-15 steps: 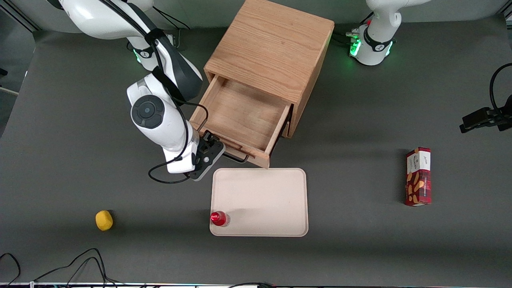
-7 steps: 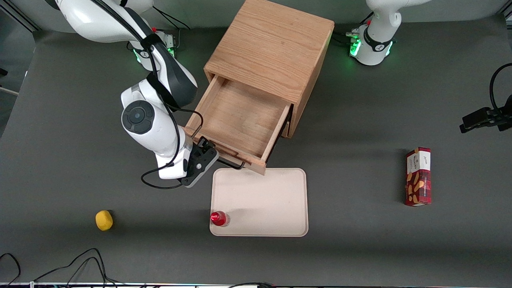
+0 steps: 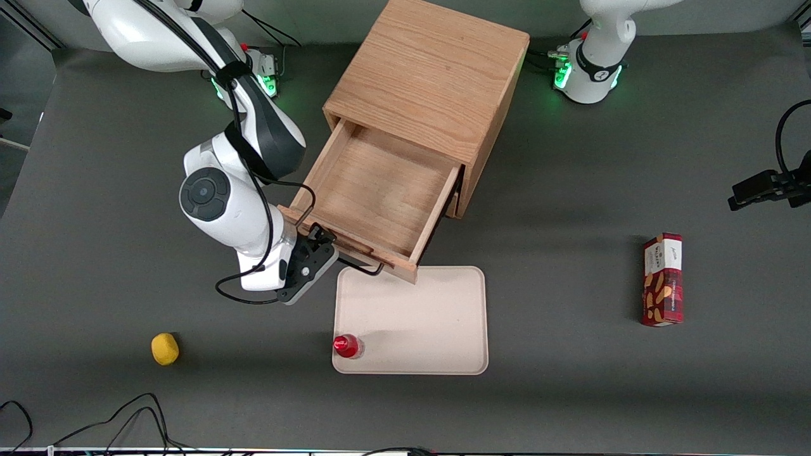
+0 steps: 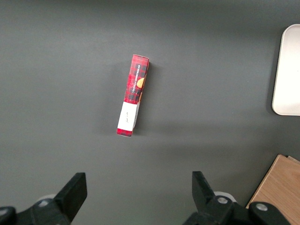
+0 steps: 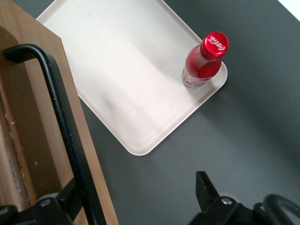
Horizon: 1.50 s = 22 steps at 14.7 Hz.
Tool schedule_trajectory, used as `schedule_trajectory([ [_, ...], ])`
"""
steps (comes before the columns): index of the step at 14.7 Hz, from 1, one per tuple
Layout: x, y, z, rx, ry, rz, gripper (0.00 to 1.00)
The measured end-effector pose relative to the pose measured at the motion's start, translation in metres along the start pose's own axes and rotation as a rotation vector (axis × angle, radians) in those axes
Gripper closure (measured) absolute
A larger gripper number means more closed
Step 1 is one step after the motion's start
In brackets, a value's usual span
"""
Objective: Open upper drawer
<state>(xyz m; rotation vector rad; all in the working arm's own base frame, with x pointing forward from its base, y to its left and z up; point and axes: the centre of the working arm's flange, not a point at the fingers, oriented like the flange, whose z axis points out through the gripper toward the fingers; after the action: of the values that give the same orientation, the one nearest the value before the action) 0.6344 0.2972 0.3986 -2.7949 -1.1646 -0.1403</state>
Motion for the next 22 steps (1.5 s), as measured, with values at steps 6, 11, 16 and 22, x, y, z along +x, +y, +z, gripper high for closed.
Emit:
schedule_trajectory([
  [6,0.001,0.003,0.000,-0.001,0.004,0.002,0.00],
  [11,0.002,0.005,0.001,0.020,0.021,0.022,0.00],
  [16,0.002,0.008,0.001,0.038,0.032,0.041,0.00],
  [22,0.006,-0.003,0.000,0.043,0.020,0.005,0.00],
])
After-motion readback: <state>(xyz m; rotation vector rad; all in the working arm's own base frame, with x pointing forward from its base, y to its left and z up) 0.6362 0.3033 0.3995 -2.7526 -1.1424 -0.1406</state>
